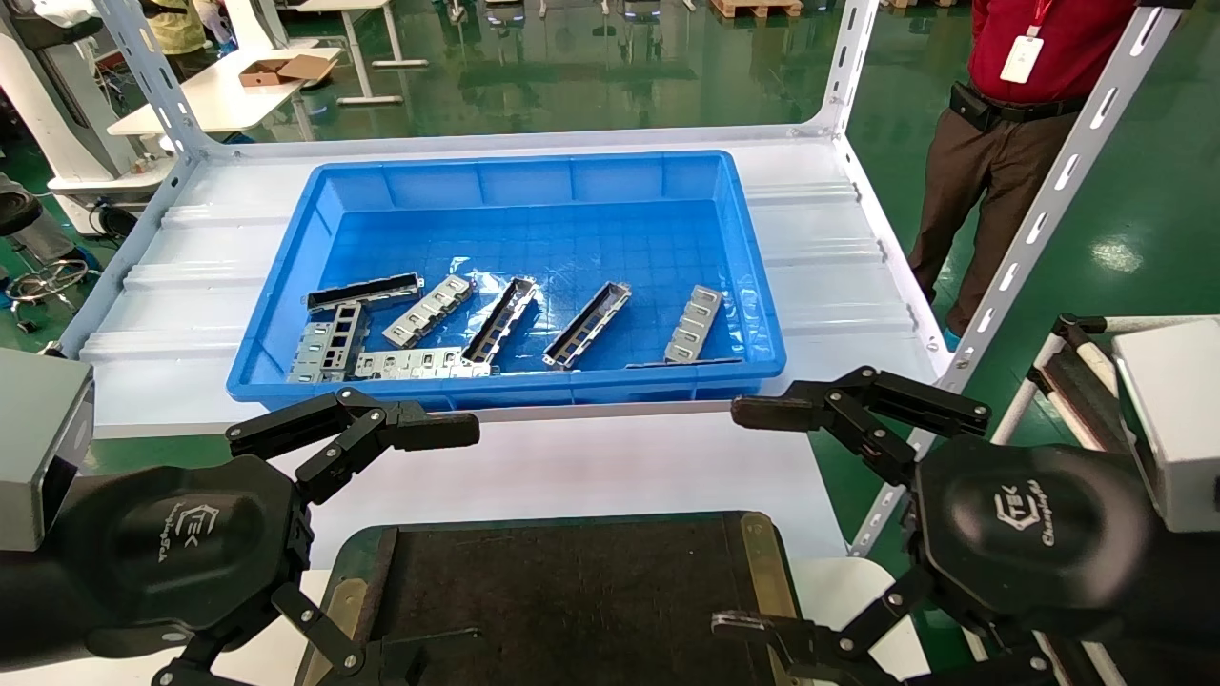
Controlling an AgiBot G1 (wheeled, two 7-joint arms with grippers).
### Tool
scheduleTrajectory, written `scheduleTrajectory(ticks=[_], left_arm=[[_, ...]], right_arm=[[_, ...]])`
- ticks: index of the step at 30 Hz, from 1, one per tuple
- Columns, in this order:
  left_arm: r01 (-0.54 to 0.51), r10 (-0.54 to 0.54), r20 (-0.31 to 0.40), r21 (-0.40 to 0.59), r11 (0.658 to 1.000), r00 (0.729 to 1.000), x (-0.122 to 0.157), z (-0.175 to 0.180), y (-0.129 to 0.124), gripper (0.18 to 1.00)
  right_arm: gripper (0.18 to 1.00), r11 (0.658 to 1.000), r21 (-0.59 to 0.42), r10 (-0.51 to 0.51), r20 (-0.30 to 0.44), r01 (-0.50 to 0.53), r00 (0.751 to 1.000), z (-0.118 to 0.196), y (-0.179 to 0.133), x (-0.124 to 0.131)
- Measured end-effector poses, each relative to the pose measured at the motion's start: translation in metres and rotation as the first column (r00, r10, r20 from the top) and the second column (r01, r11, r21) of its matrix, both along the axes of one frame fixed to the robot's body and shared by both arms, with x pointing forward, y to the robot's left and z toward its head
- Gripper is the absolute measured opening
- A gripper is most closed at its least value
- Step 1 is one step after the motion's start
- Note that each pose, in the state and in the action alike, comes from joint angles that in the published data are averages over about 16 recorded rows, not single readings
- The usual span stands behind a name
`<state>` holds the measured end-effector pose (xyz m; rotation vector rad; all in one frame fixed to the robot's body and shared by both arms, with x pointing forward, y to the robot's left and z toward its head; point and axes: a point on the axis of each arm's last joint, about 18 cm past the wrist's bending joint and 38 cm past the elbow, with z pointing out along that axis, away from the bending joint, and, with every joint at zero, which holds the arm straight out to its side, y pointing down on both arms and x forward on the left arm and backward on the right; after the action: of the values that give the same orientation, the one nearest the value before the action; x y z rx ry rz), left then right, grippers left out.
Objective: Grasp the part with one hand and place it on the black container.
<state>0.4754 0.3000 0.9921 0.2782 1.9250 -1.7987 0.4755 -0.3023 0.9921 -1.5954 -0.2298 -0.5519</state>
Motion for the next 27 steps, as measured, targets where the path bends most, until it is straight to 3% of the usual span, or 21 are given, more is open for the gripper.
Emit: scheduleTrajectory(ticks=[27], left_arm=[[0.000, 0.000, 0.000, 0.000, 1.000, 1.000, 0.0000, 0.0000, 0.0000, 1.001]], right_arm=[[1.000, 1.000, 0.000, 0.000, 0.000, 0.000, 1.000, 0.0000, 0.0002, -0.0002]])
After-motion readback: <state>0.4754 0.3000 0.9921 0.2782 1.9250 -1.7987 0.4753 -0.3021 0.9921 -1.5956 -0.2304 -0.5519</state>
